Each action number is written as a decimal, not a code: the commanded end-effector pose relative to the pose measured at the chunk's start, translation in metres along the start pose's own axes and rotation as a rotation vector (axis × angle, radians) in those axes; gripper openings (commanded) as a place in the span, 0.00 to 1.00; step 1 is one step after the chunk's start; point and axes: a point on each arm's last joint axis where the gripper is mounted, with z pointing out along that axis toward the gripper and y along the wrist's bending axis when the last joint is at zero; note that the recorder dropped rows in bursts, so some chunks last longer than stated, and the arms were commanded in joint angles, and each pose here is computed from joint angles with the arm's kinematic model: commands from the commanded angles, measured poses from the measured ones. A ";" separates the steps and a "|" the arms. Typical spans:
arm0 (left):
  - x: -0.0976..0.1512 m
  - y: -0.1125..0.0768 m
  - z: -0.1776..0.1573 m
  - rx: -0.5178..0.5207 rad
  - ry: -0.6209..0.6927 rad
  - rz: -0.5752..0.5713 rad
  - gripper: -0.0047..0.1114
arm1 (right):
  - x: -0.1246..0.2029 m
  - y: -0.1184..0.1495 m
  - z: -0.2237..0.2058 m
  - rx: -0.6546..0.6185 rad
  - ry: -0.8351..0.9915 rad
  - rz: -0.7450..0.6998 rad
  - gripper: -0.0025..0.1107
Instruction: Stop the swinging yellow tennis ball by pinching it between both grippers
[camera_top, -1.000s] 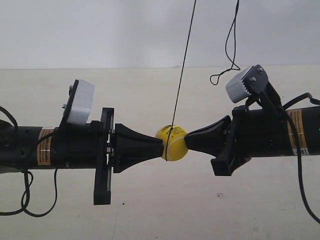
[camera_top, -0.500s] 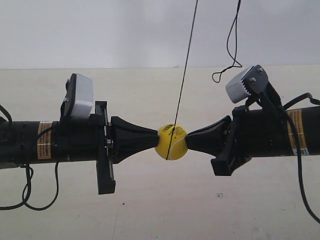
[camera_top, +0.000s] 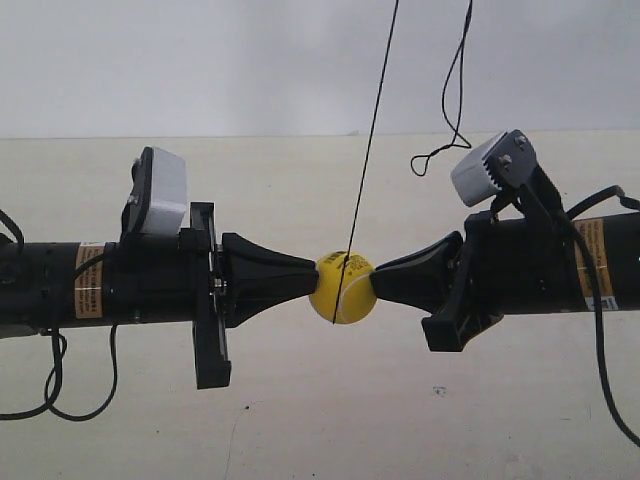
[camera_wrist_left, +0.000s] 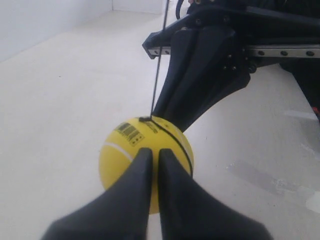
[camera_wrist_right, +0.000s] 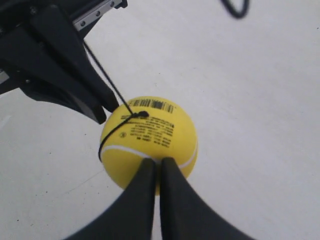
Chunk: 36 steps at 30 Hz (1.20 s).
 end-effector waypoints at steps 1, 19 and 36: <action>-0.001 -0.001 -0.001 -0.008 -0.005 -0.003 0.08 | 0.001 0.000 0.000 0.001 0.004 -0.006 0.02; -0.002 -0.002 -0.001 0.007 -0.018 0.001 0.08 | 0.001 0.000 0.000 0.000 0.004 -0.006 0.02; -0.003 -0.004 -0.001 0.023 -0.023 0.009 0.08 | 0.002 0.000 0.000 0.004 0.020 -0.021 0.02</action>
